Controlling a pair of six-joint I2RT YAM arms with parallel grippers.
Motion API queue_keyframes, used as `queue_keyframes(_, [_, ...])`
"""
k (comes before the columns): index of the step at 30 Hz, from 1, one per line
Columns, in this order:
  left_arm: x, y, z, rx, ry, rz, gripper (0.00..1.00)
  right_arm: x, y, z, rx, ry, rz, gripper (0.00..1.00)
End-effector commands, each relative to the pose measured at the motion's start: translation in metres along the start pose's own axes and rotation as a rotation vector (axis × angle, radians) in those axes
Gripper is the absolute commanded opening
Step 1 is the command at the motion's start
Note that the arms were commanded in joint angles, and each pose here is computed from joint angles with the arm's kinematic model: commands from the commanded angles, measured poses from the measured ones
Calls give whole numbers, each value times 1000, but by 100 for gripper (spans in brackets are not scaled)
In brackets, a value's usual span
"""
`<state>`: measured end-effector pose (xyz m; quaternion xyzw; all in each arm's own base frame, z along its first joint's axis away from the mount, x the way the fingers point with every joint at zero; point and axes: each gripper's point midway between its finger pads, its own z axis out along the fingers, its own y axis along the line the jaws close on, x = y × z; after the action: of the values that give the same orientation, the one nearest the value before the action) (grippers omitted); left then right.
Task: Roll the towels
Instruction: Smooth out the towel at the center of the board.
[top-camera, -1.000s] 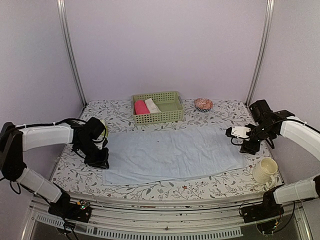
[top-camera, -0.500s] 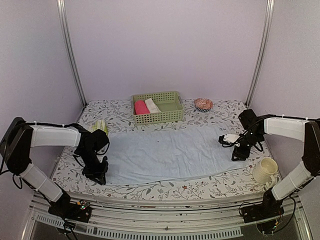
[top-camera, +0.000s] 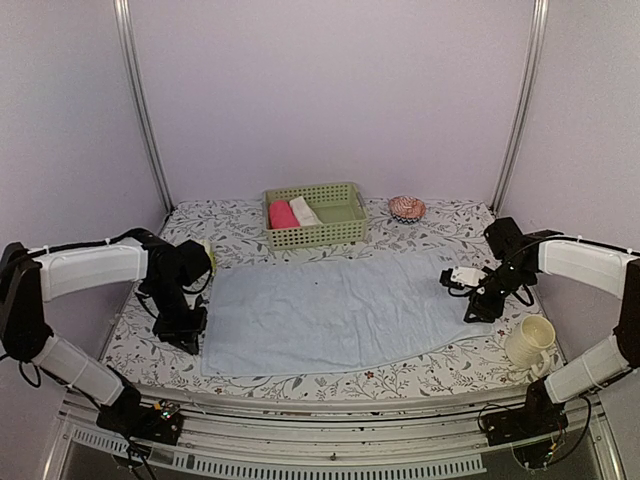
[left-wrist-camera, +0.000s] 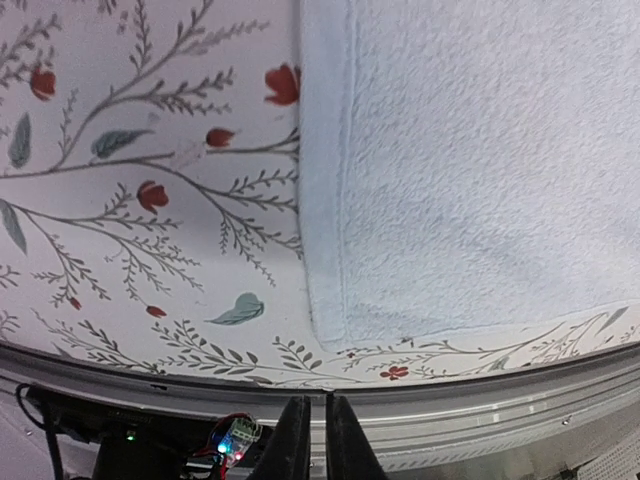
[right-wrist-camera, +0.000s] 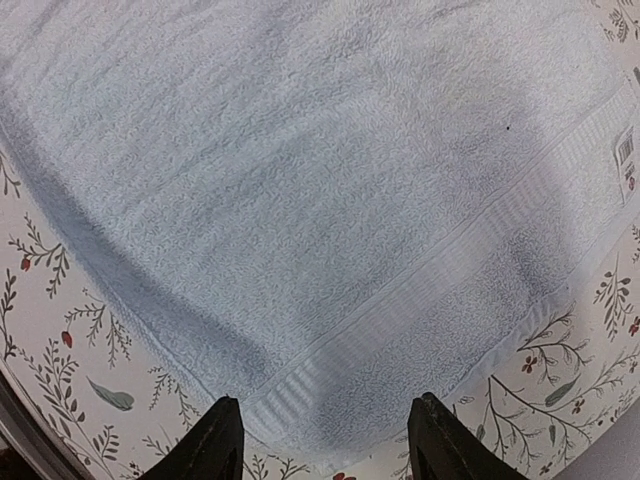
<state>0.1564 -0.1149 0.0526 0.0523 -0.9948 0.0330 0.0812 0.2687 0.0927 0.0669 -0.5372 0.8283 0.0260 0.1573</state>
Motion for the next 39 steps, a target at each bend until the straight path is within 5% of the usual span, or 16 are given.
queue_keyframes(1, [-37,-3,-21,-48,-81,36,5,4,2,0,8,5,17,59])
queue_keyframes(7, [-98,-44,-33,60,-237,104,0,33,8,23,-2,121,23,43])
queue_keyframes(15, [-97,-49,3,108,-202,116,0,83,39,38,-76,297,-33,32])
queue_keyframes(21, [-100,-37,-8,59,-245,114,0,113,45,30,-84,410,-144,28])
queue_keyframes(26, [-124,-33,-50,44,-389,109,1,101,32,7,-143,356,-95,25])
queue_keyframes(29, [-145,-30,-75,46,-493,119,31,79,17,-12,-147,256,-89,28])
queue_keyframes(31, [-164,-33,-89,78,-555,129,39,50,-6,-31,-132,145,-67,33])
queue_keyframes(39, [-231,-46,-99,259,-634,121,36,-33,-99,-45,-81,-150,227,40])
